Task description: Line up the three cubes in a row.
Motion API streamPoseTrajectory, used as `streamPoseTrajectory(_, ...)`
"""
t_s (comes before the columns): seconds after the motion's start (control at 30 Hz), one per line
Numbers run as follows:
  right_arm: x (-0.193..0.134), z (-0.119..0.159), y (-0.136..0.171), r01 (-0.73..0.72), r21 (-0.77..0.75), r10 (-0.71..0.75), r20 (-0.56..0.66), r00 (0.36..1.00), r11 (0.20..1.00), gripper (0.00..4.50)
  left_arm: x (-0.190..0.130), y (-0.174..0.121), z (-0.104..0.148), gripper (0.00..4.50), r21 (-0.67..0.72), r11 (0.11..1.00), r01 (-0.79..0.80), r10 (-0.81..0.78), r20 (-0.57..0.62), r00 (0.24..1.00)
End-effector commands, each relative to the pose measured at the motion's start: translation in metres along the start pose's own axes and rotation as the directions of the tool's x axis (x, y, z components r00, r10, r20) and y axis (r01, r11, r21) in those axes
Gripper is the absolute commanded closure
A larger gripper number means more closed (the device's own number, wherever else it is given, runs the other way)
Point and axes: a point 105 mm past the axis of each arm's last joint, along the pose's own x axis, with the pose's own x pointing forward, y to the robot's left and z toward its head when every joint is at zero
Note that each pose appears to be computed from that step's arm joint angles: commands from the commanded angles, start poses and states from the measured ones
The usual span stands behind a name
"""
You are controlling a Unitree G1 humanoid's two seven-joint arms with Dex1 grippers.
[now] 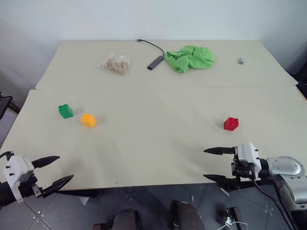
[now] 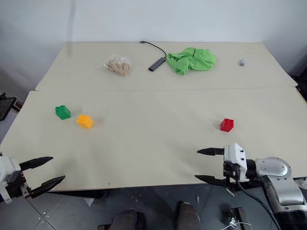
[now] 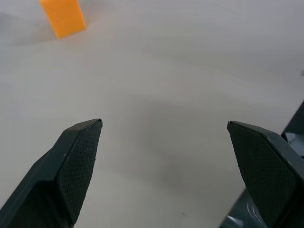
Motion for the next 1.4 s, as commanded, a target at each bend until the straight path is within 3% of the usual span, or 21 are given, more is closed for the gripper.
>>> streamPoseTrajectory(0.03, -0.004, 0.014, -0.002, 0.05, -0.048, -0.048, 0.042, 0.998, 0.998, 0.03, 0.004, -0.002, 0.008, 0.0, 0.047, 0.999, -0.008, 0.006, 0.024, 1.0)
streamPoseTrajectory(0.13, -0.015, 0.017, -0.009, 0.18, -0.062, -0.176, 0.065, 0.982, 0.982, 0.03, 0.015, -0.005, 0.004, 0.0, 0.033, 0.999, 0.002, -0.003, 0.036, 0.999)
streamPoseTrajectory(0.27, -0.062, 0.002, -0.005, 0.327, -0.017, -0.328, -0.067, 0.942, 0.945, 0.03, 0.043, -0.025, 0.019, 0.0, -0.053, 0.987, 0.152, -0.144, 0.127, 0.981)
streamPoseTrajectory(0.37, -0.115, -0.003, -0.012, 0.556, -0.003, -0.553, -0.109, 0.826, 0.831, 0.03, 0.074, -0.045, 0.039, 0.0, -0.032, 0.972, 0.235, -0.222, 0.225, 0.949)
streamPoseTrajectory(0.53, -0.17, -0.026, -0.006, 0.66, -0.032, -0.645, -0.253, 0.721, 0.751, 0.03, 0.109, -0.094, 0.058, 0.0, 0.1, 0.889, 0.446, -0.457, 0.251, 0.854)
streamPoseTrajectory(0.6, -0.178, -0.033, -0.011, 0.668, -0.05, -0.653, -0.276, 0.705, 0.743, 0.03, 0.122, -0.101, 0.068, 0.0, 0.128, 0.873, 0.471, -0.487, 0.28, 0.827)
streamPoseTrajectory(0.67, -0.173, -0.037, -0.016, 0.648, -0.032, -0.63, -0.277, 0.726, 0.761, 0.03, 0.128, -0.098, 0.071, 0.0, 0.145, 0.877, 0.458, -0.48, 0.29, 0.828)
streamPoseTrajectory(0.77, -0.155, -0.032, -0.048, 0.609, -0.048, -0.601, -0.237, 0.763, 0.792, 0.03, 0.132, -0.099, 0.073, 0.0, 0.143, 0.857, 0.495, -0.514, 0.301, 0.804)
streamPoseTrajectory(0.93, -0.119, -0.006, -0.099, 0.523, -0.1, -0.532, -0.179, 0.828, 0.847, 0.03, 0.138, -0.094, 0.089, 0.0, 0.255, 0.851, 0.46, -0.524, 0.34, 0.781)
streamPoseTrajectory(1.03, -0.092, 0.001, -0.125, 0.439, -0.096, -0.449, -0.206, 0.869, 0.893, 0.03, 0.14, -0.1, 0.105, 0.0, 0.305, 0.834, 0.46, -0.55, 0.388, 0.74)
streamPoseTrajectory(1.27, -0.079, 0.001, -0.149, 0.397, -0.115, -0.413, -0.275, 0.868, 0.911, 0.03, 0.139, -0.11, 0.099, 0.0, 0.29, 0.82, 0.493, -0.571, 0.363, 0.736)
streamPoseTrajectory(1.4, -0.059, -0.005, -0.148, 0.303, -0.092, -0.316, -0.313, 0.895, 0.949, 0.03, 0.139, -0.108, 0.097, 0.0, 0.244, 0.839, 0.486, -0.544, 0.361, 0.757)
